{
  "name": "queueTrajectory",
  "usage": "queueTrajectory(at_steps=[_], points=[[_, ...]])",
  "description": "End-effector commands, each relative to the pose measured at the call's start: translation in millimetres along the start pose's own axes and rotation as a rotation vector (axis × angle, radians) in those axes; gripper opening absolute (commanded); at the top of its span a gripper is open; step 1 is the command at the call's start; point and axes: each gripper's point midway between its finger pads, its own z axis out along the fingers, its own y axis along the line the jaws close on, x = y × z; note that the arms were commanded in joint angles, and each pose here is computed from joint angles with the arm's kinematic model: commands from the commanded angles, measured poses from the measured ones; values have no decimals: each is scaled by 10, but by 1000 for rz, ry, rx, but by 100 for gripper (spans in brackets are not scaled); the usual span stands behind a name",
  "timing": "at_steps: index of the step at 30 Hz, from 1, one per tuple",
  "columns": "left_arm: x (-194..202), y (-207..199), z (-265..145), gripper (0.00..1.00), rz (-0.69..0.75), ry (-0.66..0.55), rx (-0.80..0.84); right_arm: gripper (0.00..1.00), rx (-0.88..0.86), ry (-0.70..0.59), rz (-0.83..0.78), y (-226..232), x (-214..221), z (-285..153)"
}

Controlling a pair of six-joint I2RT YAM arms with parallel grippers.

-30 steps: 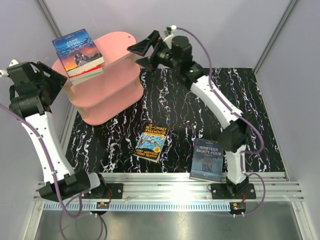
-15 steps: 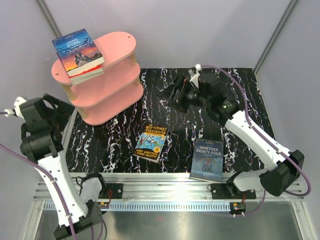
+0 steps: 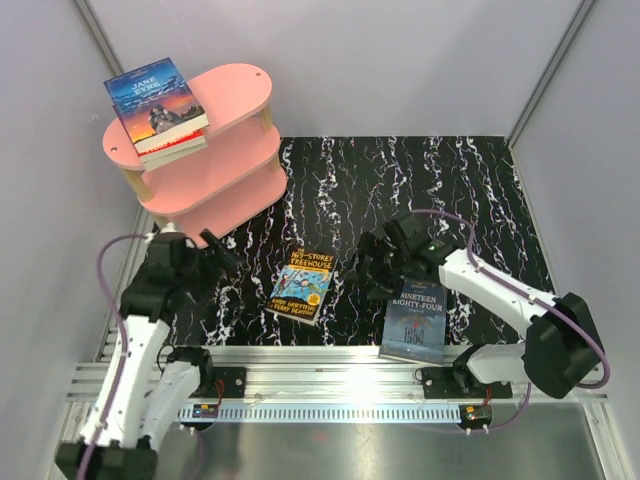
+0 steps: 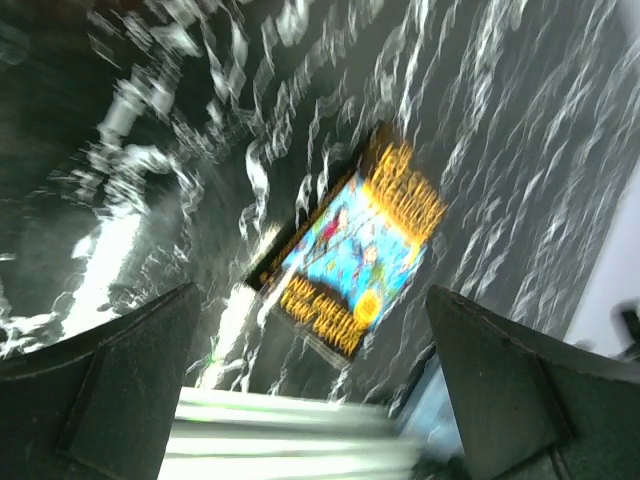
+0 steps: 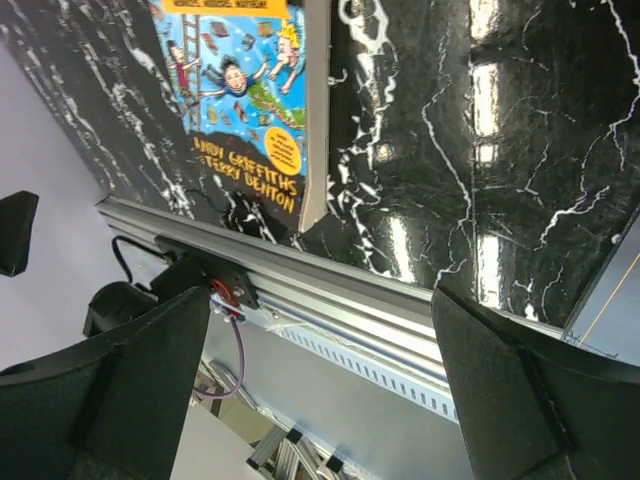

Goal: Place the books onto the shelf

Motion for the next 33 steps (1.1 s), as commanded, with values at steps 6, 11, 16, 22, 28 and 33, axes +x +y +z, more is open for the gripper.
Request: queueTrajectory(at_steps=[6,11,16,22,28,33], points=[[409,-401,817,99,399,192,-43,100,-32,58,-18,85,-101,500],[524,-363,1149,99,477,250,-31,100,-61,98,30,122,-159,848],[822,-180,1447,99,512,380,-33,100,-48,114,41,109,-231,1086],[1085,-284,1577,99,524,490,103,100,-48,129,71,116,-300,1326],[1504,-542,1437,97,419,655,385,99,-71,139,120,51,-293,1522],[1685,-698,1119,86,327,763,555,93,-104,129,131,49,-296,1562]])
